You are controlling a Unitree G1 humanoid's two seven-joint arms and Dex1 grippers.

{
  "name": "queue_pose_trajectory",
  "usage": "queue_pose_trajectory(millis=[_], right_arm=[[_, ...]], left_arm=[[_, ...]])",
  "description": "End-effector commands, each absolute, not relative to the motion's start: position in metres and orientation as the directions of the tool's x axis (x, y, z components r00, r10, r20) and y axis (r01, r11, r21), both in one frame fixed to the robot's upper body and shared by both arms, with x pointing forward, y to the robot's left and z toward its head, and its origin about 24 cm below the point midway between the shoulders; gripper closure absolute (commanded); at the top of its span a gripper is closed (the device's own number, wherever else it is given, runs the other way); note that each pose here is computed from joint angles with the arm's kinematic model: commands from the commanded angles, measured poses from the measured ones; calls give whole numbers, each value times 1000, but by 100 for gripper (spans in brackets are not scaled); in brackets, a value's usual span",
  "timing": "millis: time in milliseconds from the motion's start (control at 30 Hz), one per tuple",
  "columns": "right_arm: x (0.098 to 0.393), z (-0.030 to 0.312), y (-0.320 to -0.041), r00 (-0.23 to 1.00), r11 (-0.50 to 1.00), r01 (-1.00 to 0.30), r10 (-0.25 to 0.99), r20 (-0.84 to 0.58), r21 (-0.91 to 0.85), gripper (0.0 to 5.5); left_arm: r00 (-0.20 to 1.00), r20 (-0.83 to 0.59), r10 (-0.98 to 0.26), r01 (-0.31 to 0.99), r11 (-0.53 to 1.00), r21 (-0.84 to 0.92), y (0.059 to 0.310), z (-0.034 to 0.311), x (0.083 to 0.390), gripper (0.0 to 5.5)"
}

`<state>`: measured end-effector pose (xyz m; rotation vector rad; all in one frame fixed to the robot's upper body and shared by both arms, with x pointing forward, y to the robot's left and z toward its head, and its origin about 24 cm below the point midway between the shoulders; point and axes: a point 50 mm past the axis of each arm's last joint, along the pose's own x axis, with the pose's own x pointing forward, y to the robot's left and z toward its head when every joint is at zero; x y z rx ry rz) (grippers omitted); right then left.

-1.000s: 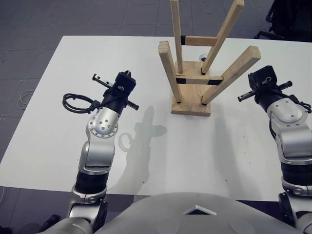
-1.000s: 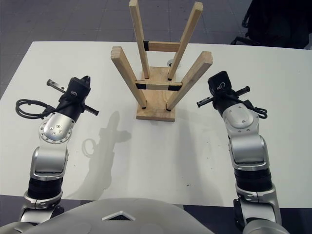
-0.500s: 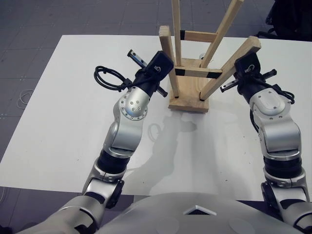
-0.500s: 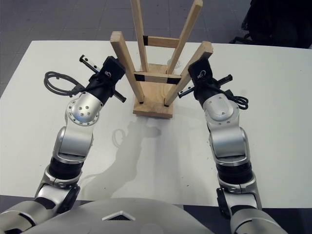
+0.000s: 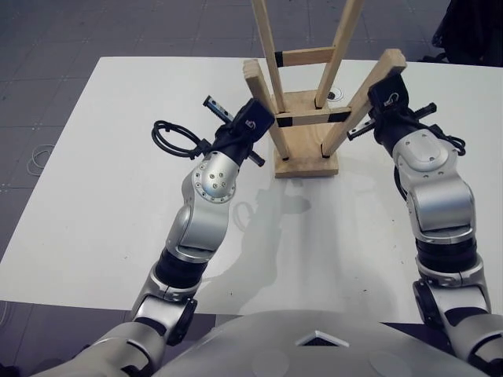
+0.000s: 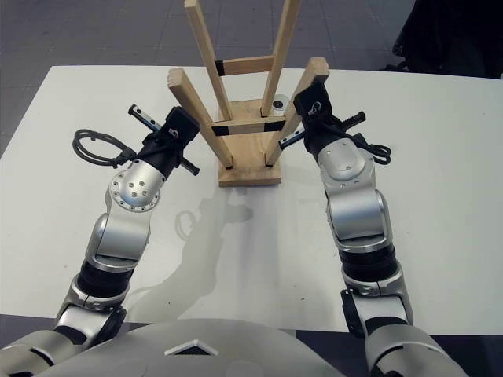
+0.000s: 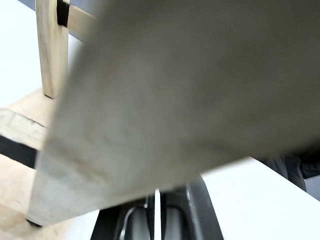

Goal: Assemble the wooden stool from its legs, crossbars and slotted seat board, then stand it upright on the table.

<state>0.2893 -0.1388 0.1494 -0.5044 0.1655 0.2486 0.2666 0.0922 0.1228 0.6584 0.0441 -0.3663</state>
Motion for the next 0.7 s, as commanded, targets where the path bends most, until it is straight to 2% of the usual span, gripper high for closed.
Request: queue_pose_trajectory(millis=[33,600,700], right_arm=[[273,161,-82,836,754,-546,522,-169,-366,537],[266,147,-83,819,760,-573,527,-225,-306,537],[273,139,-105,853,807,-515,449,-265,-290,537]], left_arm=[[815,-145,-562,542,647,537,48,127,254,540],[799,-122,-588,553,642,530,37,131,253,540],[830,-117,-545,514,667,539,50,129,255,540]])
